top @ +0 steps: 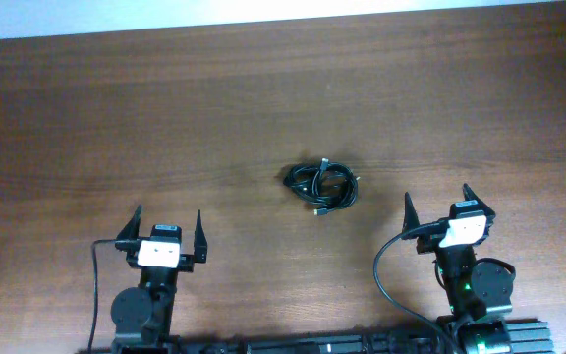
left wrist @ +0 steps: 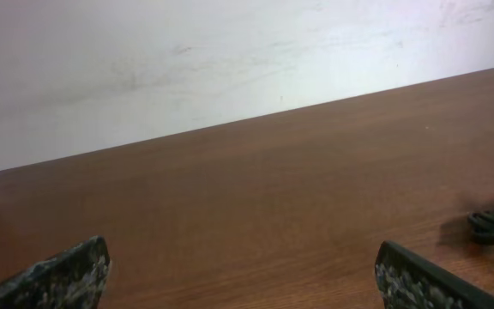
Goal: Untangle cables
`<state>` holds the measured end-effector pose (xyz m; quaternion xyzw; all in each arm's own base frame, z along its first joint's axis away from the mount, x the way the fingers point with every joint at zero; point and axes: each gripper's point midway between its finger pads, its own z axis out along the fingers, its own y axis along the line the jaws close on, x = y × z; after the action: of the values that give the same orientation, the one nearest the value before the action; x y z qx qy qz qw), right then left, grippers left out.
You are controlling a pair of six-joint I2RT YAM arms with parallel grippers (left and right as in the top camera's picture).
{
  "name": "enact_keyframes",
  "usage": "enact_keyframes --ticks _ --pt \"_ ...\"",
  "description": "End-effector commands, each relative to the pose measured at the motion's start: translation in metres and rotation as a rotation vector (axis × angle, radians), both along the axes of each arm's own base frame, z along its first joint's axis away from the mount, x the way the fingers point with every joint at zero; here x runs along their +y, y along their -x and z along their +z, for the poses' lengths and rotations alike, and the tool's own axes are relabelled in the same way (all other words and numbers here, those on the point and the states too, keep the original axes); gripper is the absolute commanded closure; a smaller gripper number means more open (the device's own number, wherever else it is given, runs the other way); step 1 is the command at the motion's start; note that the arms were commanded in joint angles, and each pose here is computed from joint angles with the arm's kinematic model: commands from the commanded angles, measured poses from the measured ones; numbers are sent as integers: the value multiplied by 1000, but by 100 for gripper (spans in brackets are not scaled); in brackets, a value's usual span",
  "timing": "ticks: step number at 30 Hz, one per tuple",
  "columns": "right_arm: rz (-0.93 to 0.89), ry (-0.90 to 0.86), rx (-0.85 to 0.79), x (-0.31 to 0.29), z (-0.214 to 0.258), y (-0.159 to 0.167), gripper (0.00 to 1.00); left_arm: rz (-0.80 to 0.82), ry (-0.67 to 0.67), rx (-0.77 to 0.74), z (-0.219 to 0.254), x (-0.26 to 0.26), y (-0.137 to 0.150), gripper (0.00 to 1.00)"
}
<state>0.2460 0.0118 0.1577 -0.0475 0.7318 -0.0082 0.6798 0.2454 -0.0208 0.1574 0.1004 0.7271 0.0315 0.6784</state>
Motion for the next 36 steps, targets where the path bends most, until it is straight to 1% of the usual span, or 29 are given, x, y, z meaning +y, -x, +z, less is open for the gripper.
enact_keyframes --ticks 1,13,16,20,26,31,36 --pt "-18 -6 5 -3 -2 0 1 18 11 4 -1 4 0 1" --pt "-18 -6 5 -3 -2 0 1 17 12 0 0 3 0 1" --pt "-18 -6 5 -3 -3 0 1 -42 33 -22 6 -7 1 1" --pt "-18 -6 5 -3 -3 0 1 -43 46 7 4 -7 3 1" --pt "-18 -6 4 -3 -2 0 1 -42 45 28 13 -7 7 1" --pt "-18 -6 5 -3 -2 0 1 -41 43 81 20 -7 11 1" --pt "-18 -6 4 -3 -2 0 1 -41 41 130 31 -7 9 1"
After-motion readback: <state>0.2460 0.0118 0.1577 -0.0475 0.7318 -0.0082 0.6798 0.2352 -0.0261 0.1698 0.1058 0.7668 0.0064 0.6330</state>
